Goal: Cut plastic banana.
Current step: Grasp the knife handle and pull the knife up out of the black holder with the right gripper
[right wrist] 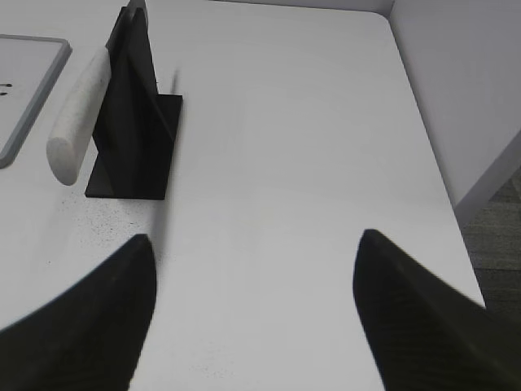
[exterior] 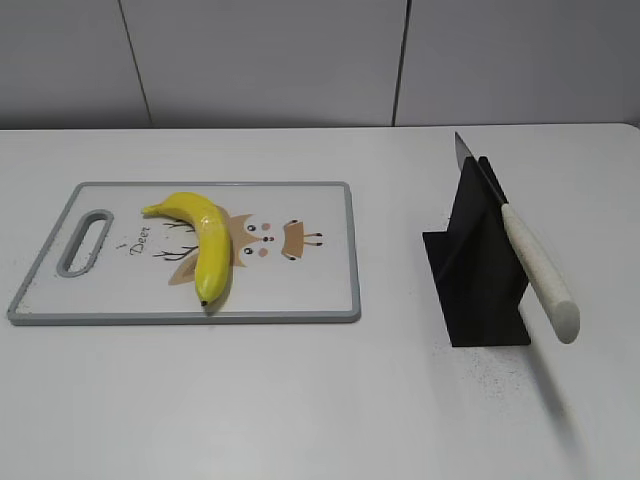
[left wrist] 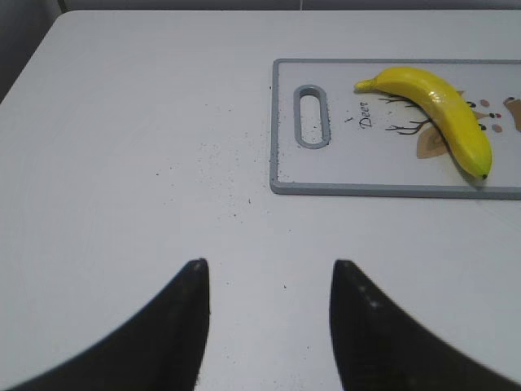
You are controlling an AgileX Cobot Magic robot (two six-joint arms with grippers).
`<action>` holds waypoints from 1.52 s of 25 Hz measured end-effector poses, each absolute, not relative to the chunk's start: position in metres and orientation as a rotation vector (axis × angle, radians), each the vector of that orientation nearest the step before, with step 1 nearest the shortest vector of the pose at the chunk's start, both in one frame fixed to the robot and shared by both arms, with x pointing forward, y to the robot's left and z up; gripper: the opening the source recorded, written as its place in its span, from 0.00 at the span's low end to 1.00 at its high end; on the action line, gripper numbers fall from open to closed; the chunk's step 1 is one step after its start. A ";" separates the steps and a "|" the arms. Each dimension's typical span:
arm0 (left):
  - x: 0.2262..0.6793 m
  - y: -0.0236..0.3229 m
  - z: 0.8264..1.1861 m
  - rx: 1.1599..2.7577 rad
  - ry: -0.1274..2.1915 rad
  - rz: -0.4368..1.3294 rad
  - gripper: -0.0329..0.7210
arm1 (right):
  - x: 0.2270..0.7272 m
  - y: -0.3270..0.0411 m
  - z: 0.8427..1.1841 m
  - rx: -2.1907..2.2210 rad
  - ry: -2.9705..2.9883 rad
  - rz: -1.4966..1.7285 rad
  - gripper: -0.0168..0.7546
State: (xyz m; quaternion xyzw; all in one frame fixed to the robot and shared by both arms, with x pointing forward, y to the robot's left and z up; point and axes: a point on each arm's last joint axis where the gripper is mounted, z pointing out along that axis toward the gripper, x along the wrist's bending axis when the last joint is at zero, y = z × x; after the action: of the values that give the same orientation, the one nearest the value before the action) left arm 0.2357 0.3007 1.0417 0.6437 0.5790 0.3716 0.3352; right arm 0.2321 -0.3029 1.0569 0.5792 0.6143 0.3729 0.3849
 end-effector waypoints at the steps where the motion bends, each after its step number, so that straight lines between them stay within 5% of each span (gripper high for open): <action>1: 0.236 0.301 1.042 1.679 1.511 0.969 0.67 | 0.232 -0.303 1.057 1.475 1.565 0.950 0.76; 38: 0.236 0.301 1.042 1.679 1.511 0.969 0.67 | 0.261 -0.298 1.071 1.570 1.670 0.906 0.70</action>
State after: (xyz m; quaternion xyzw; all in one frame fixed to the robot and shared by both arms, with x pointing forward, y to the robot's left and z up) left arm 0.2357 0.3007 1.0417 0.6437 0.5790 0.3716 0.3352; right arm 0.2614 -0.2979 1.0712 0.6007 0.6390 0.3469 0.3322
